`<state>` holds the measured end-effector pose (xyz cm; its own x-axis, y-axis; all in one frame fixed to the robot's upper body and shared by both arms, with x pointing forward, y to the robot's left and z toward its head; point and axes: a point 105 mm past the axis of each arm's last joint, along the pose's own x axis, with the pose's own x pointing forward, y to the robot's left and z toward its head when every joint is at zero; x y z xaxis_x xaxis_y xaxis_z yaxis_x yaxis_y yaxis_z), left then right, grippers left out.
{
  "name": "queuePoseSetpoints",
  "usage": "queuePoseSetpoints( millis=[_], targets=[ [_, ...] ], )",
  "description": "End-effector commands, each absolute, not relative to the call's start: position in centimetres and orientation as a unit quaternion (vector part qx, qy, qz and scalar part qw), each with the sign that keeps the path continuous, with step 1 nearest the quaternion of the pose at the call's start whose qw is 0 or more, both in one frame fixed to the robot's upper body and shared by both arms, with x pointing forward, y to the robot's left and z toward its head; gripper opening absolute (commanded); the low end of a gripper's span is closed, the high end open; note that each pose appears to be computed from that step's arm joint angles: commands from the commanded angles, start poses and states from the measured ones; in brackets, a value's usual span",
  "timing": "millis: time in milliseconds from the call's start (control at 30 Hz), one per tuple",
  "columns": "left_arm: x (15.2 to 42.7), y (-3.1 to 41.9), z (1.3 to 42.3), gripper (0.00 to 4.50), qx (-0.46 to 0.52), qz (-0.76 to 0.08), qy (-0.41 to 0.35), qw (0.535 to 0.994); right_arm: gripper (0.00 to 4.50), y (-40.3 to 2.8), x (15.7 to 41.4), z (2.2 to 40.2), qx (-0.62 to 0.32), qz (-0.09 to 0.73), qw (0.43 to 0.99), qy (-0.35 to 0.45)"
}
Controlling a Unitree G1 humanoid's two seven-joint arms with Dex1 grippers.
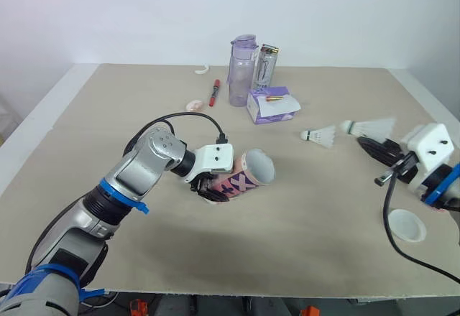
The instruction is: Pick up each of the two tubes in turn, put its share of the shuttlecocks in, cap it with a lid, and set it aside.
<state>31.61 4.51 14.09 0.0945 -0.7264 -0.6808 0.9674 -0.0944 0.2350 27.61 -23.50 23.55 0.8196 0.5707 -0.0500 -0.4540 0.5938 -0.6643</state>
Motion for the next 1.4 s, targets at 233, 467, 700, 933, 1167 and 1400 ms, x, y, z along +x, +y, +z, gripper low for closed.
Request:
queuePoseSetpoints(
  millis=[233, 467, 700, 933, 1167, 1400],
  targets=[
    [31.9, 4.8, 12.5, 3.3, 0.358, -0.642, 0.196, 0.649, 0.21, -15.6, 24.6, 24.8, -0.456, 0.461, 0.747, -0.143],
    [31.9, 4.8, 12.4, 3.3, 0.354, -0.639, 0.198, 0.653, 0.21, -13.6, 24.0, 24.9, -0.474, 0.506, 0.701, -0.168],
    [31.9, 4.8, 12.4, 3.3, 0.347, -0.637, 0.2, 0.658, 0.21, -12.9, 23.3, 24.0, -0.493, 0.533, 0.665, -0.173],
    [31.8, 4.6, 12.6, 3.3, 0.346, -0.639, 0.198, 0.658, 0.21, -12.1, 23.5, 23.0, -0.502, 0.541, 0.651, -0.179],
    [31.8, 4.5, 12.6, 3.3, 0.347, -0.638, 0.197, 0.659, 0.21, -11.2, 24.0, 23.1, -0.521, 0.544, 0.631, -0.185],
    [31.8, 4.6, 12.6, 3.3, 0.346, -0.637, 0.199, 0.659, 1.5, -10.4, 24.7, 24.2, -0.525, 0.552, 0.621, -0.185]
  ],
)
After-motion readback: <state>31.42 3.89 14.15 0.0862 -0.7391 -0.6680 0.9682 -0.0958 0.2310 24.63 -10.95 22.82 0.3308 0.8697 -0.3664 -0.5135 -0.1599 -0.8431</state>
